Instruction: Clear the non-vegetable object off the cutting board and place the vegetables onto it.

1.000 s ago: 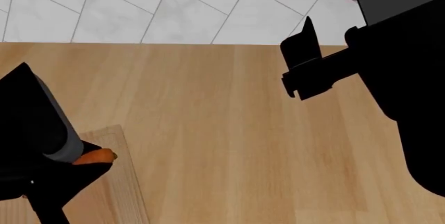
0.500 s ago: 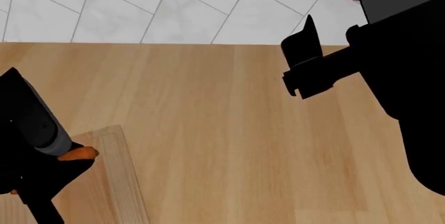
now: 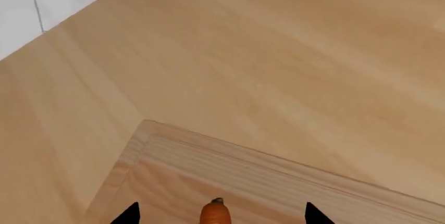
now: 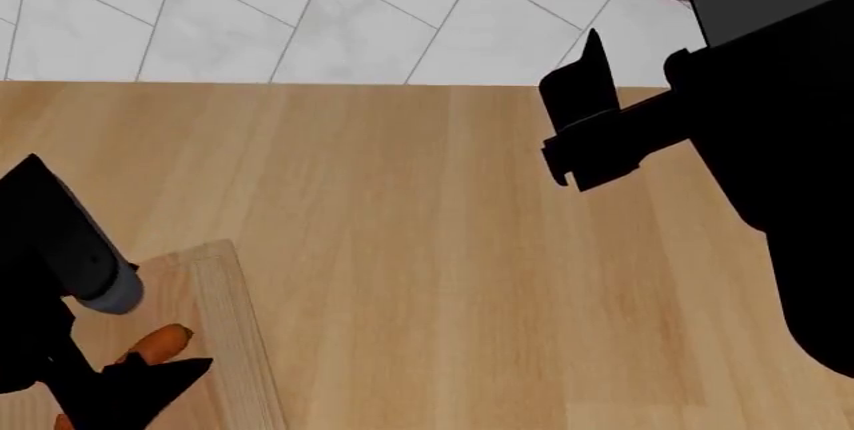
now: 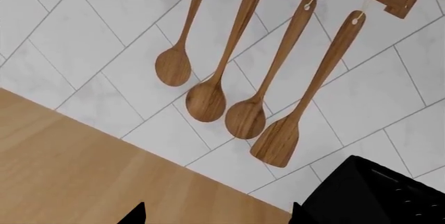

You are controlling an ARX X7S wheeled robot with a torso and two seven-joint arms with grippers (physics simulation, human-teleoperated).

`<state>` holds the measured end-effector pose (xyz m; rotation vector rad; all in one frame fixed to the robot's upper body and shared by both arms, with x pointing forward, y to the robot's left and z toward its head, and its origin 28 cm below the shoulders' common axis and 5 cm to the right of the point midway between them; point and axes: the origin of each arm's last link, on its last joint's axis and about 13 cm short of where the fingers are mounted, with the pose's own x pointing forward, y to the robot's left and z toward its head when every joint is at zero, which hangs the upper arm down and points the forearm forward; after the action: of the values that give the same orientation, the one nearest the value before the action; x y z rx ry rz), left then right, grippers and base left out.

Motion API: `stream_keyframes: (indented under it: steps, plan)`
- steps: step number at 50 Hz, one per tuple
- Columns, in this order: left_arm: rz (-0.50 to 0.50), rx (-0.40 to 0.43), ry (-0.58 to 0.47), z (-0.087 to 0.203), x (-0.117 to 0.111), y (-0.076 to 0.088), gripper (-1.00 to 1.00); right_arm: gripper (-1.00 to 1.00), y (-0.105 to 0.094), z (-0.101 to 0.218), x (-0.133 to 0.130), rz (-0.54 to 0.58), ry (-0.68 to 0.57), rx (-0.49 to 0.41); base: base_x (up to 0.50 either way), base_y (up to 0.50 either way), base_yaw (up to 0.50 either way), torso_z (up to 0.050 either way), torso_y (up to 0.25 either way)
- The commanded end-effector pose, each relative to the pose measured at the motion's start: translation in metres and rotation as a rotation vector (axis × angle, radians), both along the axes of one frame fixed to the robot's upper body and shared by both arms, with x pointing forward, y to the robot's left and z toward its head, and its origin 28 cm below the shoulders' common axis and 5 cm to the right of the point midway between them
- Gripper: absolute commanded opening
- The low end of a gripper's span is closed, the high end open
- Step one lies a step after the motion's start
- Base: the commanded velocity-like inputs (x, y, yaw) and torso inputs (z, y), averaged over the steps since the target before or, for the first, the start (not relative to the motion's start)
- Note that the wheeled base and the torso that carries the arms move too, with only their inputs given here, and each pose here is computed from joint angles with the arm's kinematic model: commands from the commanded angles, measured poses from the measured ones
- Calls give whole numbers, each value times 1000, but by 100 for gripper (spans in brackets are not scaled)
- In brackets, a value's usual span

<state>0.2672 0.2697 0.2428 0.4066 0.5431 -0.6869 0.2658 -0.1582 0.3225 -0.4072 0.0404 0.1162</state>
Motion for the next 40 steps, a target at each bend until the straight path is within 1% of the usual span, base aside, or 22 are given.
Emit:
stream_keyframes:
  steps: [1,7,12,14,17,19,20,22,24,28,31,33,34,40]
  plan:
    - [-10,-15,-31,15,-8,-1,100,100,0,0,0,1,0,1,0,0,0,0,0]
    - [-28,-58,-76,34,-20,-3,100,100,0,2,0,1,-4,0,0,0,0,0,0]
    - [-41,-105,-91,39,-31,-5,100,100,1,4,-1,2,-8,0,0,0,0,0,0]
    - [-53,-144,-107,46,-37,-6,100,100,0,6,-2,2,-10,-3,0,0,0,0,0]
    - [-64,-173,-127,52,-47,-6,100,100,-1,6,-3,-2,-9,-1,0,0,0,0,0]
    - [-54,-236,-151,59,-54,-6,100,100,-1,7,-4,0,-12,2,0,0,0,0,0]
    - [-58,-235,-170,61,-58,-5,100,100,0,7,-4,0,-14,2,0,0,0,0,0]
    - [-58,-280,-185,66,-67,-5,100,100,-1,7,-5,0,-16,3,0,0,0,0,0]
    - [-62,-298,-205,70,-73,-5,100,100,-1,7,-6,0,-19,4,0,0,0,0,0]
    - [-53,-338,-242,76,-82,-3,100,100,2,8,-13,12,-24,6,0,0,0,0,0]
    - [-43,-389,-267,78,-89,0,100,100,2,12,-19,19,-34,5,0,0,0,0,0]
    - [-18,-433,-286,80,-92,2,100,100,4,14,-23,26,-40,2,0,0,0,0,0]
    - [-25,-430,-289,79,-94,3,100,100,4,15,-25,30,-42,1,0,0,0,0,0]
    - [-5,-493,-347,84,-109,6,100,100,14,25,-42,84,-68,-20,0,0,0,0,0]
